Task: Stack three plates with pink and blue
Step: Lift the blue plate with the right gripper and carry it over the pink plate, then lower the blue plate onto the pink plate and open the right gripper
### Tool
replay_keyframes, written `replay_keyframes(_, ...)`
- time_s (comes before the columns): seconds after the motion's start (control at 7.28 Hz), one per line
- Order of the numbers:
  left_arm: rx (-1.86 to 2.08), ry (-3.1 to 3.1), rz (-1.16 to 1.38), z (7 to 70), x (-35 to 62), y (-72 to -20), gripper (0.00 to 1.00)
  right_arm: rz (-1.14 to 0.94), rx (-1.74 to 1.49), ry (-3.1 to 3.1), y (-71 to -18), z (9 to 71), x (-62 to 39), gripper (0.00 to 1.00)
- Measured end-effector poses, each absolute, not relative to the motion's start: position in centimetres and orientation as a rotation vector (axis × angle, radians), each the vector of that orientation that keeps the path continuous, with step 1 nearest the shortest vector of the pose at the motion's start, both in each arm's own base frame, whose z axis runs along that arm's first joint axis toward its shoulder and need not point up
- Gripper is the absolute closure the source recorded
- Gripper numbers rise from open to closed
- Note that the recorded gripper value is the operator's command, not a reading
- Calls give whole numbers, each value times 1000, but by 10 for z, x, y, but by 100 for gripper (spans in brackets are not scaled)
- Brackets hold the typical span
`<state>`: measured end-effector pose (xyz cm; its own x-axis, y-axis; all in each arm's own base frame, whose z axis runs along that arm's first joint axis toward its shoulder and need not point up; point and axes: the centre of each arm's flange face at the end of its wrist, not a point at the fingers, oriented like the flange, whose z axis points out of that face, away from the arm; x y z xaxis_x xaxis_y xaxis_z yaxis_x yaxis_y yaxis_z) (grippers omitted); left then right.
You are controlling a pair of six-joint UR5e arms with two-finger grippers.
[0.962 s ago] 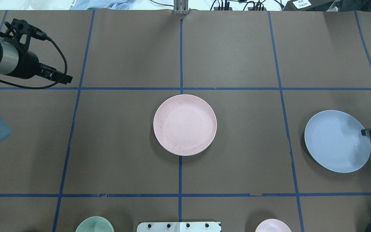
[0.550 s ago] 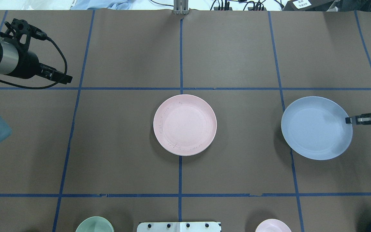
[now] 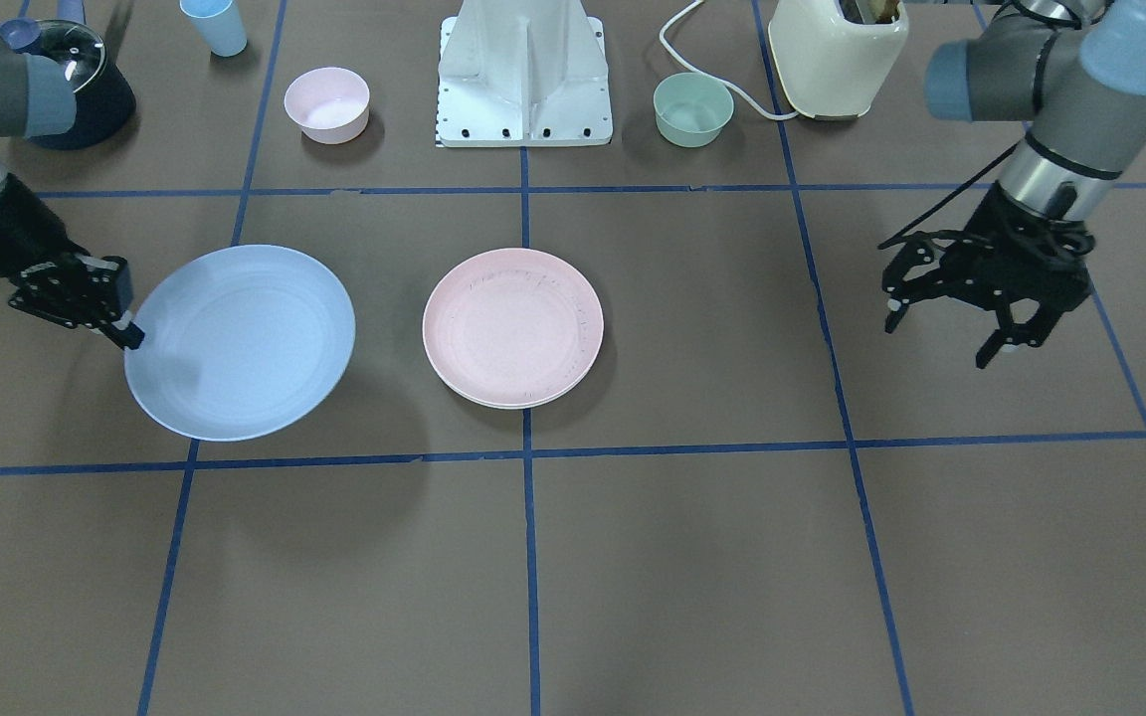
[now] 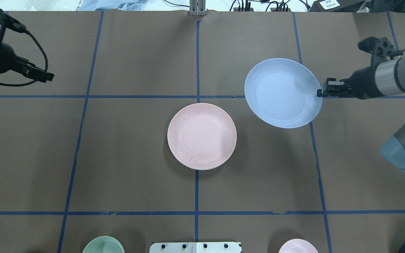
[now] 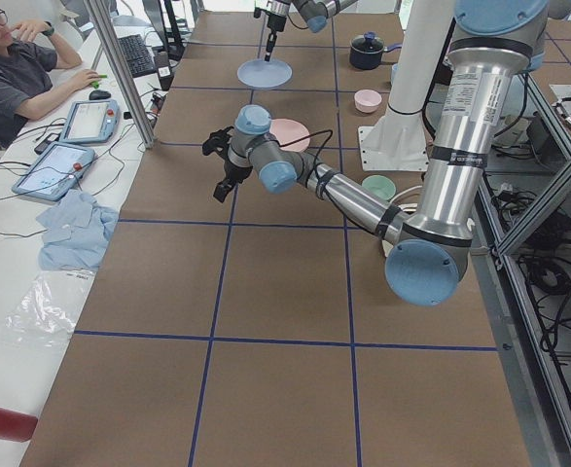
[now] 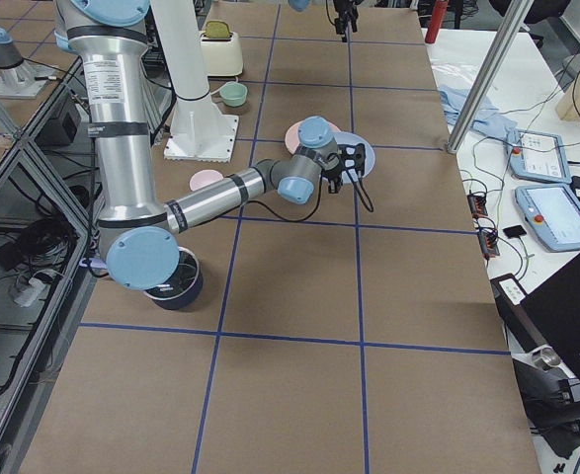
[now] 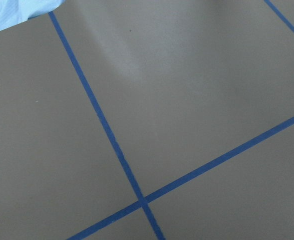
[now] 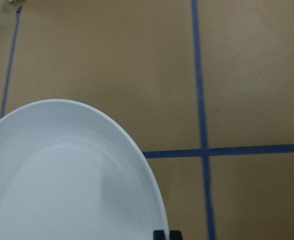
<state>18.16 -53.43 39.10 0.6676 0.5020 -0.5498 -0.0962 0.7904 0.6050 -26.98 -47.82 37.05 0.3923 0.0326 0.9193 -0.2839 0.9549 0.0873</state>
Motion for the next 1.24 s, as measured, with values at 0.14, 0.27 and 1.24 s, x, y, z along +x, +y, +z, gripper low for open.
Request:
replay_keyframes(0.14, 575, 716, 394, 411, 135, -546, 1, 226, 227, -1181, -475, 339, -303, 100)
replay_keyframes(0.27, 573, 666, 427, 437, 87, -556, 1, 251, 219, -1191, -461, 317, -344, 100)
replay_keyframes(1.24, 563, 577, 488, 514, -22, -562, 1, 226, 264, -1060, -364, 280, -499, 31)
